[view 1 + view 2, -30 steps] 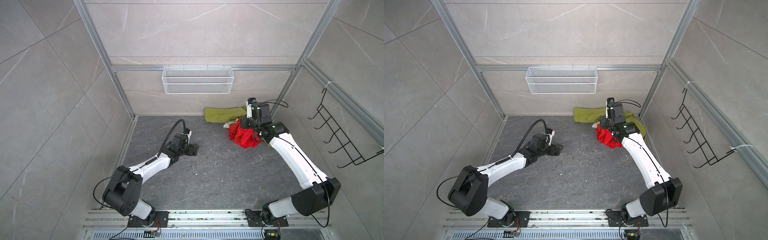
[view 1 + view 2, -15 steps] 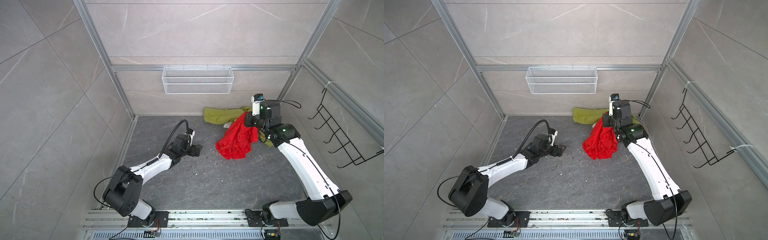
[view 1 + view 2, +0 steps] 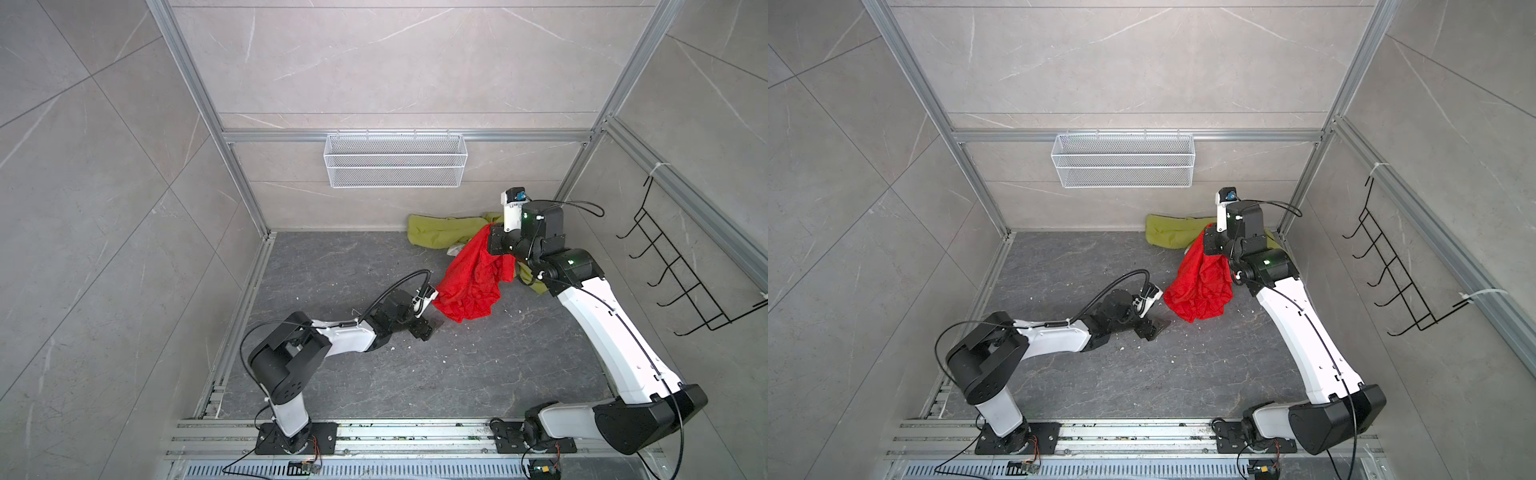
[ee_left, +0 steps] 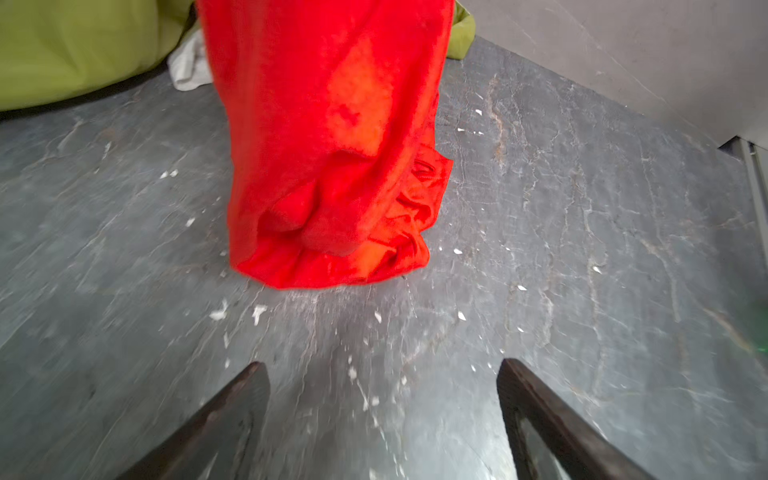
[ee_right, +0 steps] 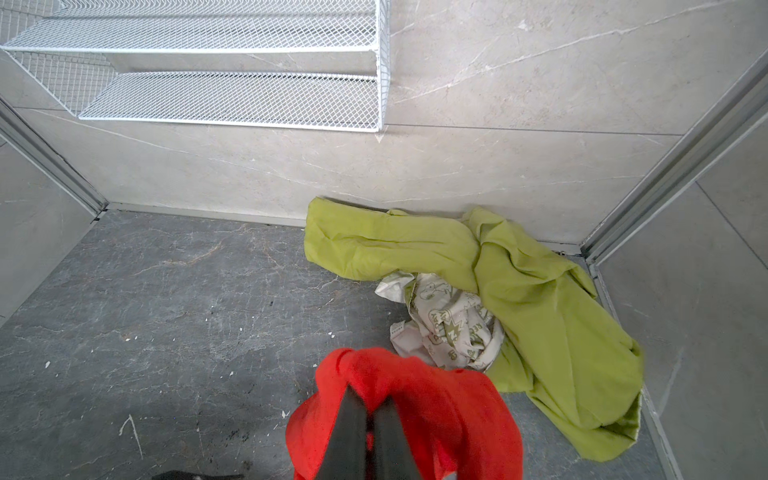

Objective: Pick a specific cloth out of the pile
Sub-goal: 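Pull the red cloth out of the pile while the left gripper reaches toward it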

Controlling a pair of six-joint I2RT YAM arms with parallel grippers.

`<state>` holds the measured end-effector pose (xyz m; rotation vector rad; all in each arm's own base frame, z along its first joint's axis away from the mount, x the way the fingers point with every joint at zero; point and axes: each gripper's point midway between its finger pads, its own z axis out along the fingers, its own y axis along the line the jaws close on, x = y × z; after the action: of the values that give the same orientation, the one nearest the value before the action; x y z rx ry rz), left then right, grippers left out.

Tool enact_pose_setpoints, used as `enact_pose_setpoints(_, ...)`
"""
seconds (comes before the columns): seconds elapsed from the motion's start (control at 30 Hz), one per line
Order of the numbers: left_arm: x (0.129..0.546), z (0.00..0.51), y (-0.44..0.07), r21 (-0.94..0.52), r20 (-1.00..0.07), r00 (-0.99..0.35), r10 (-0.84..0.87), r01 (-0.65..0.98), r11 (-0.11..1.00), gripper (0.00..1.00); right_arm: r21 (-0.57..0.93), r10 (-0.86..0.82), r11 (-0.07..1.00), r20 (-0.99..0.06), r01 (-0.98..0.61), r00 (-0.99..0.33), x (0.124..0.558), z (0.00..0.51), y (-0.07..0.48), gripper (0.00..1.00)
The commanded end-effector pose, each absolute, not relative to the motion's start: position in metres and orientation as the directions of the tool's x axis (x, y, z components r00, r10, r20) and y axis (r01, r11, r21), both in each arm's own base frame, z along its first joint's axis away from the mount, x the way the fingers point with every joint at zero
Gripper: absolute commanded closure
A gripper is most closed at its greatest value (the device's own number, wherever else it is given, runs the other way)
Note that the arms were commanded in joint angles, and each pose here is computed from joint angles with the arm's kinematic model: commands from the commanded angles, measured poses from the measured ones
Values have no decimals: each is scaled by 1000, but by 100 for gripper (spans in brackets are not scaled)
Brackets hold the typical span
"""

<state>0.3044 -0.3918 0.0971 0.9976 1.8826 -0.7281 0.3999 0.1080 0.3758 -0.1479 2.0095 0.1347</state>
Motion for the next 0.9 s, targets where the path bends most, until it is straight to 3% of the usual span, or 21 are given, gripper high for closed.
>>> enact_pose_setpoints(0.0,335,146,-415,6,-964,-121,239,882,471,11,58,-12,981,-936,-188,-352,389,408,110,100)
enact_pose_setpoints(0.27,345,134,-423,27,-970,-82,228,897,441,11,74,-2,978,-932,-197,-363,387,404,112,100)
enact_pose_setpoints(0.6,362,131,-440,-59,-977,-145,153,886,460,10,85,7,977,-932,-198,-363,387,403,113,100)
enact_pose_setpoints(0.87,364,127,-443,-83,-975,-168,144,882,464,27,83,7,978,-932,-192,-364,387,402,112,100)
